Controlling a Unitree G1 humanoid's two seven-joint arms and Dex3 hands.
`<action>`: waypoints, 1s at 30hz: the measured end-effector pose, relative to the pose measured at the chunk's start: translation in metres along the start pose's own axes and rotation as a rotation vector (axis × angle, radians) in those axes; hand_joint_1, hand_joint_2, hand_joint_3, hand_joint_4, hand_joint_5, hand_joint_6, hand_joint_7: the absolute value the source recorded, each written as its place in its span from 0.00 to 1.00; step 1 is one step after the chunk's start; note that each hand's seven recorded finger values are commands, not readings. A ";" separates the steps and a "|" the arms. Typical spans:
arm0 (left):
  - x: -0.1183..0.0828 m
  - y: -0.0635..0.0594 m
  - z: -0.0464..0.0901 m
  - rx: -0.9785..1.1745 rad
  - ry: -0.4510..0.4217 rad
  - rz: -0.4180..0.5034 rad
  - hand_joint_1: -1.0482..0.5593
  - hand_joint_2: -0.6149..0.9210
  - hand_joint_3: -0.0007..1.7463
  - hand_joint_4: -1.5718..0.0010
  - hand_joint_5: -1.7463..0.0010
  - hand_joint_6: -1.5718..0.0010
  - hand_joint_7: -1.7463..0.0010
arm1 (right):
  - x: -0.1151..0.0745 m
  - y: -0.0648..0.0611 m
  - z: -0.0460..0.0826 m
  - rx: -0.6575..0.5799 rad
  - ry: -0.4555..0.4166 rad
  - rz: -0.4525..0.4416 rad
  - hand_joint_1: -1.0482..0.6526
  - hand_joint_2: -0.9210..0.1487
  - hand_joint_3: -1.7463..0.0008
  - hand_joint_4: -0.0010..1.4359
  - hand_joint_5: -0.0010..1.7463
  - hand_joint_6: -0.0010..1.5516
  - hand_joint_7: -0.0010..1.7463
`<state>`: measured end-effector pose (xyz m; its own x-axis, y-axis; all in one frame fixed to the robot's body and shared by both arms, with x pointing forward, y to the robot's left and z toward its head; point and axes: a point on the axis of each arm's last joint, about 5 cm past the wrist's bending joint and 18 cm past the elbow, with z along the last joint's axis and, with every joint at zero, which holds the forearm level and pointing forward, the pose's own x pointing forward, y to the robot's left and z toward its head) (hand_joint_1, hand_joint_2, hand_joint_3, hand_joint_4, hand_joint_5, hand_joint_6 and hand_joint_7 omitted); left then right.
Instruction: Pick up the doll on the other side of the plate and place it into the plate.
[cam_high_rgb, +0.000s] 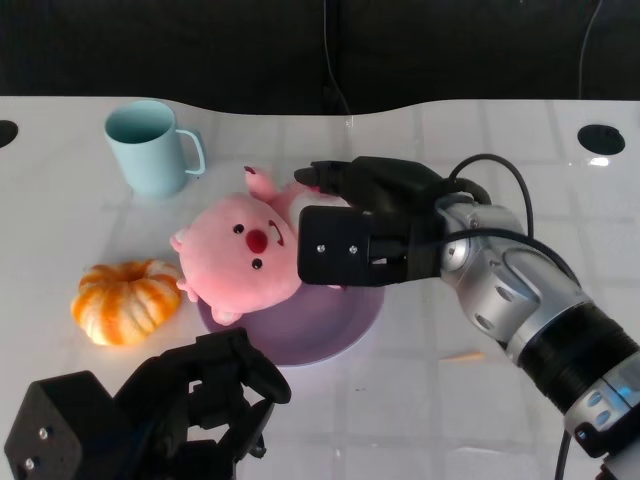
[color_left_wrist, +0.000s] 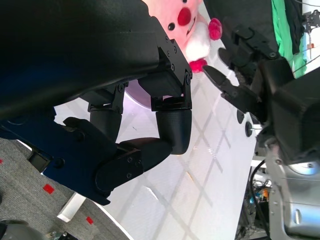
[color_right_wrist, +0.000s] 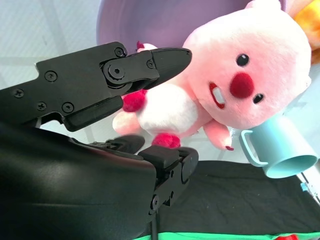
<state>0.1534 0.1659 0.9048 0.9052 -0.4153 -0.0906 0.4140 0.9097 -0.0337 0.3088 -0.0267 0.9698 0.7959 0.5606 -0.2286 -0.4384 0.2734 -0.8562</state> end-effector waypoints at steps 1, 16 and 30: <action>0.000 0.000 0.000 0.000 0.000 0.000 0.43 0.79 0.57 0.60 0.00 0.56 0.23 | -0.001 -0.001 0.000 -0.003 -0.001 0.002 0.11 0.00 0.89 0.08 0.03 0.10 0.01; 0.000 0.000 0.000 -0.004 0.005 0.000 0.45 0.80 0.57 0.61 0.00 0.56 0.24 | -0.040 -0.012 -0.013 -0.041 -0.106 -0.040 0.14 0.00 0.91 0.13 0.06 0.13 0.02; 0.000 -0.003 0.001 0.006 0.002 -0.001 0.43 0.80 0.56 0.60 0.01 0.55 0.24 | -0.111 -0.001 -0.042 0.013 -0.206 -0.138 0.39 0.04 1.00 0.38 0.18 0.38 0.07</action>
<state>0.1524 0.1635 0.9064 0.9044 -0.4165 -0.0922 0.4159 0.9090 -0.0273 0.2387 -0.1223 0.9761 0.7474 0.6643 -0.0090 -0.3375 0.3679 -0.8665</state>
